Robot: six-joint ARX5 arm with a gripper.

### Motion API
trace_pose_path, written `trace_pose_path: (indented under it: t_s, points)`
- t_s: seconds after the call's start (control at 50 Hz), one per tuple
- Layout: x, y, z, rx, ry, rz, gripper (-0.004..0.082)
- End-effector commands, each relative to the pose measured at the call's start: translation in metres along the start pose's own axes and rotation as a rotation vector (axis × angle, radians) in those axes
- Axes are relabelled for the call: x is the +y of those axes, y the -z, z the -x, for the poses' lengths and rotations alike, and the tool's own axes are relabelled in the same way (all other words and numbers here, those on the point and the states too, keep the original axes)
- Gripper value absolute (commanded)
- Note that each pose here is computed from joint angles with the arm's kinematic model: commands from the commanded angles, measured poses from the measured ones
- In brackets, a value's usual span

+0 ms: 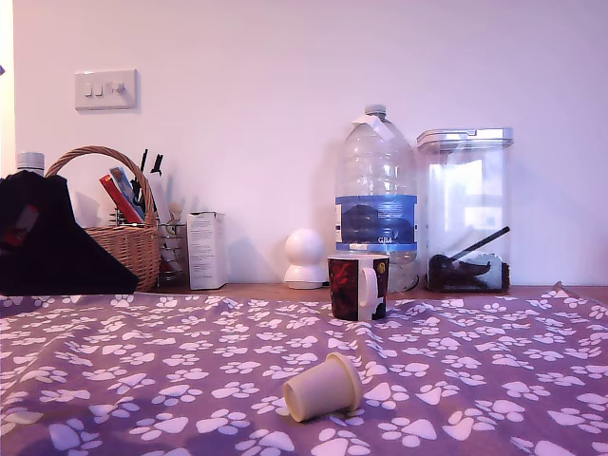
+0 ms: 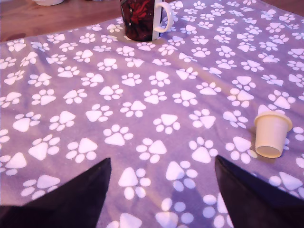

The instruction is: Pick up the coffee capsules from the table one by one and drop them inside the nearest coffee cup

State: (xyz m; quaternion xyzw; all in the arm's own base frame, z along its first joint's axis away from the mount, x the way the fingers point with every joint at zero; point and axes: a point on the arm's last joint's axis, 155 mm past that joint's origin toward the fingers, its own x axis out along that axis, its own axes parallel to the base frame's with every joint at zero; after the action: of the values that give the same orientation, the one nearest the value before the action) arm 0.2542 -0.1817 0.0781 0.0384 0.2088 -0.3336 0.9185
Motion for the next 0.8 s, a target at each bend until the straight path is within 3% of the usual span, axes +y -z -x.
trace_pose_path:
  t_s: [0.0,0.2,0.26,0.54,0.64,0.78]
  points:
    - [0.001,0.003,0.001,0.000,-0.006,0.009,0.0625]
    - [-0.007,0.006,0.001,0.011,0.038,0.018,0.0625]
    - [-0.019,0.003,0.002,-0.001,0.099,0.012,0.0625]
    - [-0.058,-0.002,0.006,-0.027,0.258,-0.064,0.0625]
    - [-0.068,-0.005,0.006,-0.042,0.288,-0.086,0.0625]
    - [-0.070,0.000,0.001,-0.036,0.265,-0.150,0.0624]
